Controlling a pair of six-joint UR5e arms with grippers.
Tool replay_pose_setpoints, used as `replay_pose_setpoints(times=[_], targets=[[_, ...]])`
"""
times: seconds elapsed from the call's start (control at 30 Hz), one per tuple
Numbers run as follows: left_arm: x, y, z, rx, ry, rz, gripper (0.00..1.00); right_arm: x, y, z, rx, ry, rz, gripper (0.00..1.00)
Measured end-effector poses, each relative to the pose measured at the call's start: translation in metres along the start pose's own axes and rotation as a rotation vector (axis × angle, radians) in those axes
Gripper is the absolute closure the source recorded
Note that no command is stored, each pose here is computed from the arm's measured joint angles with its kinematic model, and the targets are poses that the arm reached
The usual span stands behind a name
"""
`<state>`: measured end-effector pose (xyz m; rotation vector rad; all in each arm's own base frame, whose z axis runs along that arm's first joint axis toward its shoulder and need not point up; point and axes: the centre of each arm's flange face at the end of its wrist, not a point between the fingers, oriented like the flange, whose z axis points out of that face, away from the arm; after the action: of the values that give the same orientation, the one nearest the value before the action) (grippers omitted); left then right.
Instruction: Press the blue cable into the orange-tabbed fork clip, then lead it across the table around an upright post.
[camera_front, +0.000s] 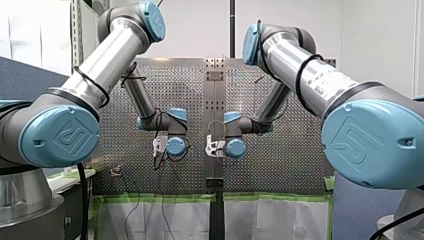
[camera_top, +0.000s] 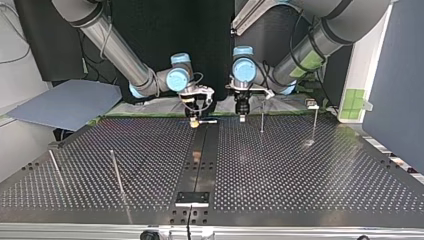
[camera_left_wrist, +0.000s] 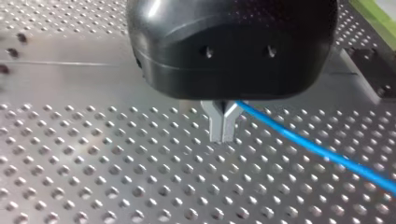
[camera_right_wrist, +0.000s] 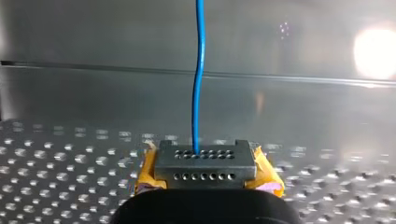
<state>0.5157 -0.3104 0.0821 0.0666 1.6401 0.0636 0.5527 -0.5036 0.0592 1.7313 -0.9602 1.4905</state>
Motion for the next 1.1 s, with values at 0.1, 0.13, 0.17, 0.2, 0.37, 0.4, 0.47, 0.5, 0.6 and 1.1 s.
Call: replay_pose_setpoints(times=[0.1,0.13,0.17,0.2,0.37,0.4,0.47,0.5,0.6,1.1], targets=[[-0.012,-0.003,-0.004,0.009,-0.001,0.0,1.0,0.018,0.0,-0.003,0.001,0.001,-0.001,1.0],[-0.015,-0.003,-0.005,0.011,-0.001,0.0,1.0,0.024,0.001,-0.004,0.001,0.001,-0.001,1.0],[-0.019,-0.004,-0.006,0.013,-0.001,0.0,1.0,0.029,0.002,-0.004,0.0,0.003,-0.001,1.0],[-0.024,-0.005,-0.008,0.015,-0.002,0.0,1.0,0.034,0.002,-0.005,-0.001,0.007,-0.001,1.0],[-0.047,-0.008,-0.011,0.022,-0.011,-0.007,1.0,0.064,0.006,-0.007,-0.004,0.036,0.005,1.0],[-0.053,-0.01,-0.011,0.024,-0.015,-0.009,1.0,0.07,0.006,-0.008,-0.004,0.042,0.006,1.0],[-0.064,-0.012,-0.011,0.027,-0.024,-0.013,1.0,0.082,0.007,-0.009,-0.005,0.055,0.008,1.0],[-0.072,-0.014,-0.011,0.028,-0.032,-0.016,1.0,0.087,0.008,-0.01,-0.006,0.061,0.009,1.0],[-0.092,-0.019,-0.011,0.033,-0.051,-0.022,1.0,0.105,0.009,-0.012,-0.007,0.079,0.011,1.0],[-0.193,-0.025,-0.013,0.019,-0.131,-0.1,1.0,0.207,0.021,-0.033,-0.012,0.205,0.037,1.0]])
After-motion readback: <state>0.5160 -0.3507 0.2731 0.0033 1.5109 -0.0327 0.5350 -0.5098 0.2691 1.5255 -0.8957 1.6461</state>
